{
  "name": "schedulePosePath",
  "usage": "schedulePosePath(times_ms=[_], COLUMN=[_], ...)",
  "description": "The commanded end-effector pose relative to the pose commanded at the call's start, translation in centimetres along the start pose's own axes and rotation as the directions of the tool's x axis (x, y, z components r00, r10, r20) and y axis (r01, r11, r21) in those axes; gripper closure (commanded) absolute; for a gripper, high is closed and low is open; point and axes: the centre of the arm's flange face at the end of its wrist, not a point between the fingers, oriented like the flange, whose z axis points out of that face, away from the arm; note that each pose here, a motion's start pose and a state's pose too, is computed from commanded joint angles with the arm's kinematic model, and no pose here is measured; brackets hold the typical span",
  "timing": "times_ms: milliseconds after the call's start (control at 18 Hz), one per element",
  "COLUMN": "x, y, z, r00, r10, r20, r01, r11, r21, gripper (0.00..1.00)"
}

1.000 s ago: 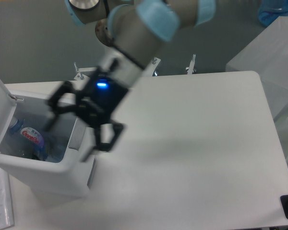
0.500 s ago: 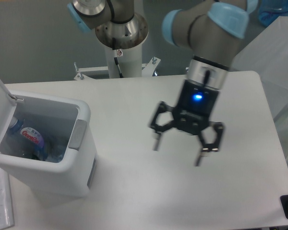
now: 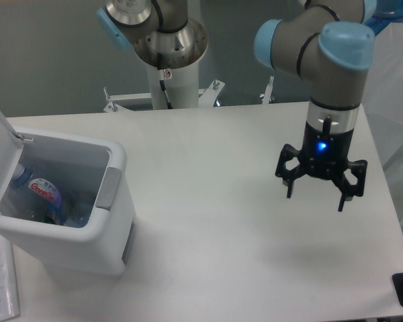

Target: Place the trash in the trash can

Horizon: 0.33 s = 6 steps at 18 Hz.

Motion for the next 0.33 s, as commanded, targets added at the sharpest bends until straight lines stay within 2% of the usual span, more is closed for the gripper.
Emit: schedulePosePath(times_ms=[167, 333], x=[-0.7, -1.3], y=[0.0, 0.1], z=[-0.2, -0.3], r00=[0.99, 0.981], r10=[0.122, 0.153], r20=[-0.067, -0.115], r01=[-0.127, -0.167], r11=[0.989, 0.978], r21=[-0.076, -0.123], gripper=[0.0, 0.0])
